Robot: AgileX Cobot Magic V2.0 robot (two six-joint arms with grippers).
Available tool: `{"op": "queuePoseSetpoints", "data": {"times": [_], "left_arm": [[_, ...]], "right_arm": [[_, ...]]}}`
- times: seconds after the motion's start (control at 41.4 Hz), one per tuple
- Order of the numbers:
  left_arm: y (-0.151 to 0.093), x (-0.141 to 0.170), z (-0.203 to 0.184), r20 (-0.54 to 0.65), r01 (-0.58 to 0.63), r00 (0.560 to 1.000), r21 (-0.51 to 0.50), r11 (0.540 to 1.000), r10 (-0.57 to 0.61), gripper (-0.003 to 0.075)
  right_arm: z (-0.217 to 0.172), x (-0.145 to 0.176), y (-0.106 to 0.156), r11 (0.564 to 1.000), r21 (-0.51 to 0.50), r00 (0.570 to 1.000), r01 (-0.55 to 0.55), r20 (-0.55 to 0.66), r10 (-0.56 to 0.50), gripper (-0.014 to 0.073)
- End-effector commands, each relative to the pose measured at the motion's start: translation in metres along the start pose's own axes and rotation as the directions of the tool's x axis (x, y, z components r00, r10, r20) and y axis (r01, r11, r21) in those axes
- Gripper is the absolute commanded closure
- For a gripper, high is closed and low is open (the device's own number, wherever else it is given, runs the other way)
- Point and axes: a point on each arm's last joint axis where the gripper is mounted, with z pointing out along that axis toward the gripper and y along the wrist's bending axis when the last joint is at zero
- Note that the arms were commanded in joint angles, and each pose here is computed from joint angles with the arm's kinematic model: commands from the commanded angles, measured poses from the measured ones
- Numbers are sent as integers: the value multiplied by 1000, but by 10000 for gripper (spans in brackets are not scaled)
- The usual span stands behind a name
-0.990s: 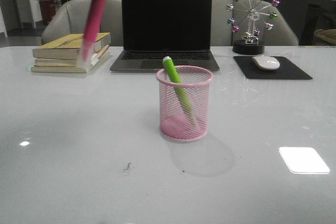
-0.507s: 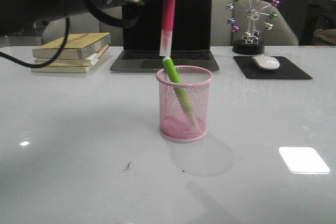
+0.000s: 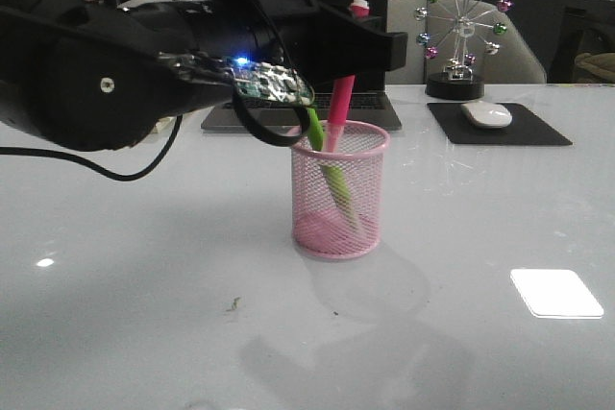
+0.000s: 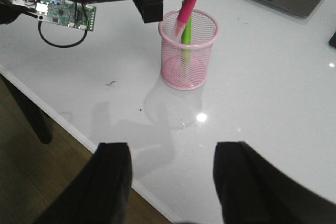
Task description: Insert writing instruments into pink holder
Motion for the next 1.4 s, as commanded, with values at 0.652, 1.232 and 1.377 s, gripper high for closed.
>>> {"op": "queuePoseSetpoints", "data": {"times": [0.652,1.232,1.377], "left_arm": [[-9,-66,-14,67,16,998,30,999,-18,284],[-10,-173,-175,-423,-75,900,87,993,105,284],[-7,-174,-220,-402,-76,910,88,993,105,284]], "right_arm": [[-4,-15,-1,1000,9,995,10,99,-11,128],[-4,-15,-1,1000,9,995,10,99,-11,128],[-4,-15,-1,1000,9,995,10,99,-11,128]]}}
